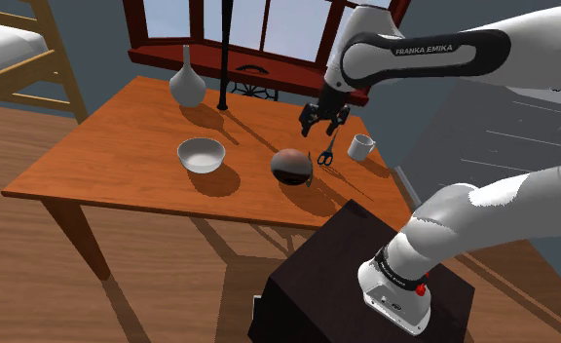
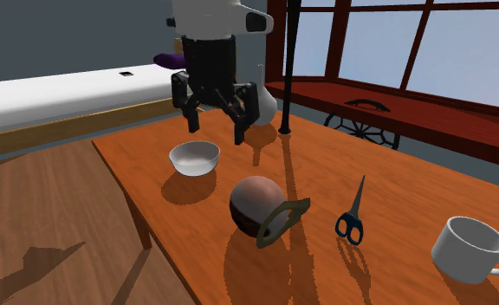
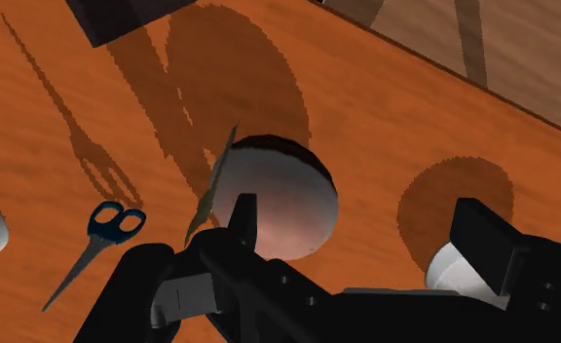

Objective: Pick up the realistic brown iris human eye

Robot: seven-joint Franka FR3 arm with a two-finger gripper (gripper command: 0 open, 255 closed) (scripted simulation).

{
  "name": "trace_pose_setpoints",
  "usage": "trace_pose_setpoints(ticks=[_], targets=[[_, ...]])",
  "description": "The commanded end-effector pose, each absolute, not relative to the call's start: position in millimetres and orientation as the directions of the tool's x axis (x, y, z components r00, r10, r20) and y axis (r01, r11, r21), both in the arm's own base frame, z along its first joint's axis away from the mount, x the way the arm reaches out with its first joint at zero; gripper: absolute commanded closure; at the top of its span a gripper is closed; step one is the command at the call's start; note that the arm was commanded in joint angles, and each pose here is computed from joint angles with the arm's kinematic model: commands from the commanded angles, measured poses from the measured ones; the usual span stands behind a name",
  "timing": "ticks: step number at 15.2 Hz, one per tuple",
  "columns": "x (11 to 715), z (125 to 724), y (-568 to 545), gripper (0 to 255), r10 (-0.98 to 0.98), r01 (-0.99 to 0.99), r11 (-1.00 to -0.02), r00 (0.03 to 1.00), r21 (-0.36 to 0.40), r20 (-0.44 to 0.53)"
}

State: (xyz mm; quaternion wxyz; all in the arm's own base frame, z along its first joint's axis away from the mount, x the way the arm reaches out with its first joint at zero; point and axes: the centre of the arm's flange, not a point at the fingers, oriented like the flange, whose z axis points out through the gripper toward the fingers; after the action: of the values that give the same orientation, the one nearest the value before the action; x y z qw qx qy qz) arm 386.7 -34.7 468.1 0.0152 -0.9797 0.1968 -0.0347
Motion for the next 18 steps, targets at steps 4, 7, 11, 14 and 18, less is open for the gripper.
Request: trace_pose_setpoints(ticks=[4,7,11,14,18], targets=[[406.8,420.1,-70.0,0,-0.541,-0.537,-0.841,0.836,-0.067,0.091],[418.6,391.4,-92.0,0,-0.625,-0.62,-0.78,0.773,-0.083,0.104],[431.6,353.2,-122.8,0,-0.726,-0.718,-0.688,0.677,-0.106,0.119],[439.2,324.6,-146.9,0,-0.792,-0.783,-0.609,0.596,-0.124,0.128],[446.3,286.6,-179.7,0,-0.867,-0.856,-0.495,0.478,-0.15,0.137]])
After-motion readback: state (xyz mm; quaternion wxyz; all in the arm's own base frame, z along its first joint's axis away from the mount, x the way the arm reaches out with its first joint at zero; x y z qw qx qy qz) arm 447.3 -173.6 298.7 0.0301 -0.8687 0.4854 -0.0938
